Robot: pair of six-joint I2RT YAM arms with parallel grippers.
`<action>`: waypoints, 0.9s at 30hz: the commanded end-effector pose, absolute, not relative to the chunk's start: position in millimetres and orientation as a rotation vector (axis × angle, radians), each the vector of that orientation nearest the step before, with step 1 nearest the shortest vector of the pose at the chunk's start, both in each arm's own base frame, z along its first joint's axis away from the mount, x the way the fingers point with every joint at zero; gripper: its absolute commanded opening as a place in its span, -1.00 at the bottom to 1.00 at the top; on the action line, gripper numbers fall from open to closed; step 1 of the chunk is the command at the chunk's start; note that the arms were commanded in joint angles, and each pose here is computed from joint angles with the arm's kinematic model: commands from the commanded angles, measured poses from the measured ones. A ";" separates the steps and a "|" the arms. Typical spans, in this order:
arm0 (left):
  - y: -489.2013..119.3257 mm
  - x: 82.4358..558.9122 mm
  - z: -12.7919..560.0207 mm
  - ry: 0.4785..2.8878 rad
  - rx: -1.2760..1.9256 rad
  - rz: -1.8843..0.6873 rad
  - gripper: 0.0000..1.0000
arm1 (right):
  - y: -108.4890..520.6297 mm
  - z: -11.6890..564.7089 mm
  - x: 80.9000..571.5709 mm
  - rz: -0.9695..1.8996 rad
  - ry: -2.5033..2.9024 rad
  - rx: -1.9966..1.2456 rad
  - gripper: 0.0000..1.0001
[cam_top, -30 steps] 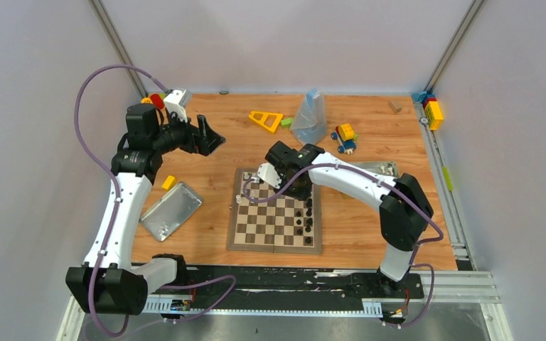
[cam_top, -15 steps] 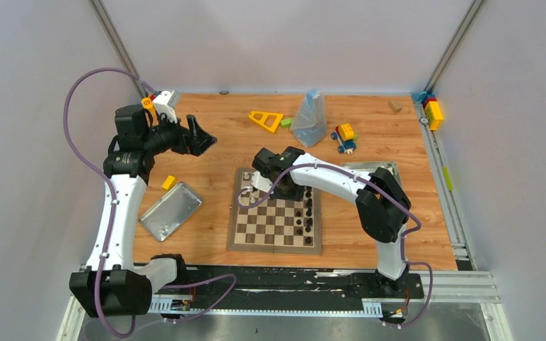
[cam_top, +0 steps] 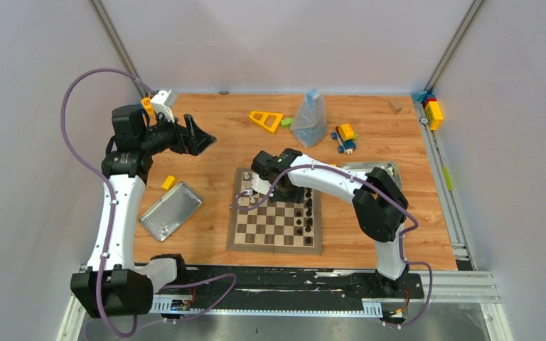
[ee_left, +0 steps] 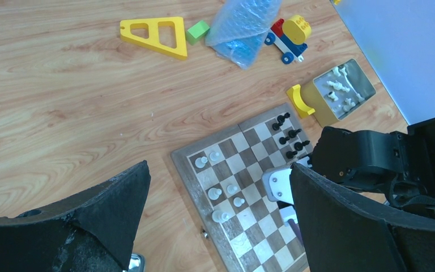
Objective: Set up the chess pieces on the board
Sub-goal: Place the chess piece on the chessboard.
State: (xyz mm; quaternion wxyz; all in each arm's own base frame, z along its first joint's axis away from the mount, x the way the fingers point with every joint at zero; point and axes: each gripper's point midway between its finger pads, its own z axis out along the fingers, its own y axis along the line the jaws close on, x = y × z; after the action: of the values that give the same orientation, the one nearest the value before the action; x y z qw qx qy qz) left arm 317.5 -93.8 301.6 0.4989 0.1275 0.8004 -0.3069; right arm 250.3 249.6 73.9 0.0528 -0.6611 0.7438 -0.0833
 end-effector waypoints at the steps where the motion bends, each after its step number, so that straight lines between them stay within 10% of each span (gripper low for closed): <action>1: -93.7 315.1 317.3 1.876 0.322 -0.744 1.00 | 254.7 76.2 253.0 -0.261 2.240 -2.024 -1.00; 27: -93.0 314.5 316.5 1.870 0.322 -0.753 1.00 | 258.7 66.1 250.1 -0.241 2.247 -2.061 -0.99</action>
State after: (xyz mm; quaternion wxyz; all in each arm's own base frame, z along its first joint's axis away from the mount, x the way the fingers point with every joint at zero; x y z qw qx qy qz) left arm 318.1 -93.4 305.1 0.5042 0.1274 0.7949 -0.3126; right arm 247.8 249.7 60.8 0.0330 -0.6670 0.7398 -0.0820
